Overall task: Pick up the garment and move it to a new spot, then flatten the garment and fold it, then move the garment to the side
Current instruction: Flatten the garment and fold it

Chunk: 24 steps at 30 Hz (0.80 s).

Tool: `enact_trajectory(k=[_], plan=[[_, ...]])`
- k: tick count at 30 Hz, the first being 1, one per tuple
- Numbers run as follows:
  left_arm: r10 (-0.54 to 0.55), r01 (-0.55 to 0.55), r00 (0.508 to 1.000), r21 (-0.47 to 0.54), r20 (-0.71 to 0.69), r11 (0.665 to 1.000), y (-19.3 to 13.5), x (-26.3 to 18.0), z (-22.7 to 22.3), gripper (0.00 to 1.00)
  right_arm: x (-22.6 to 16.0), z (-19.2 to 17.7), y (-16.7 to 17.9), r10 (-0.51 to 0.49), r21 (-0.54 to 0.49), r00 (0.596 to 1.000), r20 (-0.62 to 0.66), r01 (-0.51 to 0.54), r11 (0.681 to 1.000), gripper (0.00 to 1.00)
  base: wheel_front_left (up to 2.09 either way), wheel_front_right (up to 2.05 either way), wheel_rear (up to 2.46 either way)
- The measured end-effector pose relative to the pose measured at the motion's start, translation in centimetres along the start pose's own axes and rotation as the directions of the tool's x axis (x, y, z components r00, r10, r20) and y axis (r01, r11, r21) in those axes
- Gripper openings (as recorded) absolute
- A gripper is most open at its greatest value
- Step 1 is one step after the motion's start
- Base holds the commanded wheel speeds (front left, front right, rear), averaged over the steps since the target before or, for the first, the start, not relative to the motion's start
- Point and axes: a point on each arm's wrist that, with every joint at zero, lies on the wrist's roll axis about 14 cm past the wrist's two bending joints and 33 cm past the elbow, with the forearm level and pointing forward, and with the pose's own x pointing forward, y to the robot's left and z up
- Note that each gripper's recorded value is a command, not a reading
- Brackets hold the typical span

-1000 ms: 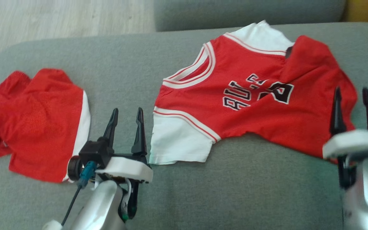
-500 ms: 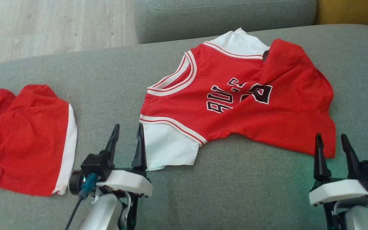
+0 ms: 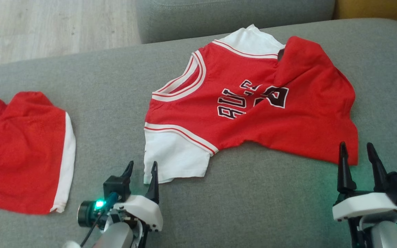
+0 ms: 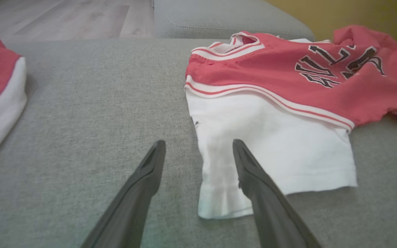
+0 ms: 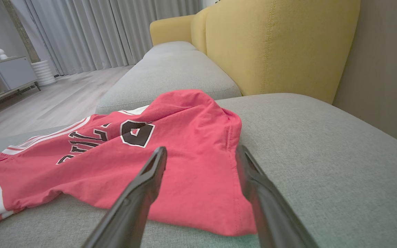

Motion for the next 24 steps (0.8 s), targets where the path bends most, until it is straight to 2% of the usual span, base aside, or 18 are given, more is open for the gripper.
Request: enact_trajectory(k=[7,8,9,10,11,19,24], plan=[[-0.004,0.007,0.996,0.028,-0.094,1.000,0.0,0.6,-1.8,1.00,-0.1,-0.4,-0.4,-0.015,0.007,1.000,-0.012,0.015,1.000,1.00,0.00,0.00,0.00],[-0.013,0.017,0.994,0.032,-0.106,0.999,-0.2,0.8,-1.9,0.77,-0.1,-0.4,-0.5,-0.017,0.007,1.000,-0.013,0.017,1.000,1.00,0.00,0.00,0.00],[-0.022,0.026,0.993,0.034,-0.113,0.999,-0.3,0.9,-1.9,0.25,-0.1,-0.5,-0.6,-0.019,0.008,1.000,-0.015,0.019,1.000,1.00,0.00,0.00,0.00],[-0.029,0.033,0.994,0.034,-0.109,0.999,-0.4,1.1,-1.7,0.25,-0.1,-0.6,-0.7,-0.022,0.008,1.000,-0.018,0.022,1.000,1.00,0.00,0.00,0.00],[-0.031,0.035,0.994,0.033,-0.103,0.999,-0.5,1.3,-1.5,0.00,-0.1,-0.8,-0.8,-0.026,0.008,0.999,-0.024,0.027,1.000,1.00,0.00,0.00,0.00],[-0.052,0.054,0.996,-0.013,0.073,0.998,-1.0,1.7,2.4,0.00,-0.7,-4.2,-3.6,-0.121,0.036,0.983,-0.138,0.128,0.991,1.00,0.00,0.00,0.00],[-0.054,0.061,0.984,-0.032,0.172,0.998,-1.1,1.4,5.4,0.00,0.9,-5.2,-3.3,-0.122,0.077,0.973,-0.197,0.140,0.987,1.00,0.00,0.00,0.00]])
